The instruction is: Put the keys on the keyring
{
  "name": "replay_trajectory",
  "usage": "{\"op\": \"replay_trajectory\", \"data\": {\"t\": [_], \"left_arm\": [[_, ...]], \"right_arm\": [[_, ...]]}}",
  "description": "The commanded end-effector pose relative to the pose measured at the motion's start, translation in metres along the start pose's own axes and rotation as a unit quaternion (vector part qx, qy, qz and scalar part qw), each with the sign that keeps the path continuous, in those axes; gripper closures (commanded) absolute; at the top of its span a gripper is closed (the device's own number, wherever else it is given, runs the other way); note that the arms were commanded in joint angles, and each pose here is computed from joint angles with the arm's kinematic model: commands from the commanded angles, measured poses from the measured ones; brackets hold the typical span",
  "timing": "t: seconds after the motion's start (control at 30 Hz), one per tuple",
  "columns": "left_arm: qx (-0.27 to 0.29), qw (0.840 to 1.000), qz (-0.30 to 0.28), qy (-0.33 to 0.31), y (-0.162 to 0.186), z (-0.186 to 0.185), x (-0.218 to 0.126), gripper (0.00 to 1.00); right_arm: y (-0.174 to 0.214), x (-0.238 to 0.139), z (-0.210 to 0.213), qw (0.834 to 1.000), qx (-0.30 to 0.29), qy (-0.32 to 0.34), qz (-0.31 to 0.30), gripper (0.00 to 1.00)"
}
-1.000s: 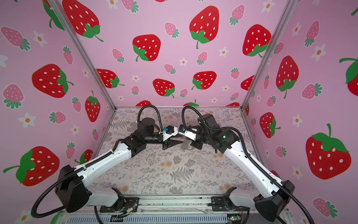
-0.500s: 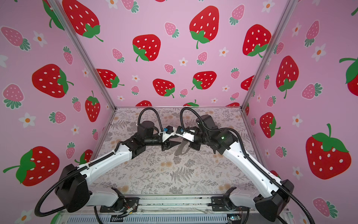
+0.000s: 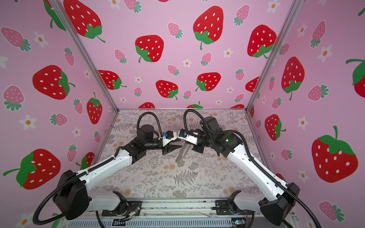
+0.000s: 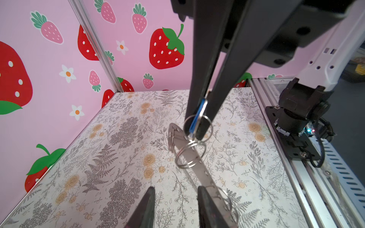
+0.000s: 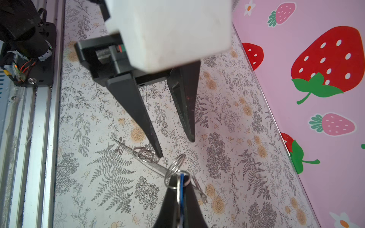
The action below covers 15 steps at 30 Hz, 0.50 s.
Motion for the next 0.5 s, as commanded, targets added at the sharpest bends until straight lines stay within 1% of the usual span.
{"op": "replay_trajectory", "data": {"t": [0.0,0.13,0.23,0.47], "left_arm": [[0.018,0.999,-0.049,0.004,-0.015,0.002,-0.008,0.63],[0.025,0.996,-0.082,0.025,-0.022,-0.003,-0.011,0.65],[0.026,0.994,-0.096,0.045,-0.025,-0.007,-0.011,0.65],[0.019,0.994,-0.094,0.059,-0.022,-0.004,-0.004,0.65]], "right_arm": [[-0.004,-0.005,0.006,0.999,-0.025,-0.011,-0.021,1.0],[-0.004,-0.003,0.008,0.999,-0.029,-0.016,-0.028,1.0],[-0.005,-0.004,0.008,0.999,-0.032,-0.019,-0.032,1.0],[-0.007,-0.006,0.011,0.998,-0.039,-0.027,-0.041,1.0]]}}
Point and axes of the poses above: each gripper's point midway between its finger pads, its own x axis out along the fingers, its own z axis along the line the jaws close on, y = z × x, the point moved 6 cm from there along -x, back along the fingers, and after that the axes turned 8 degrees about x, right-handed, at the moved point
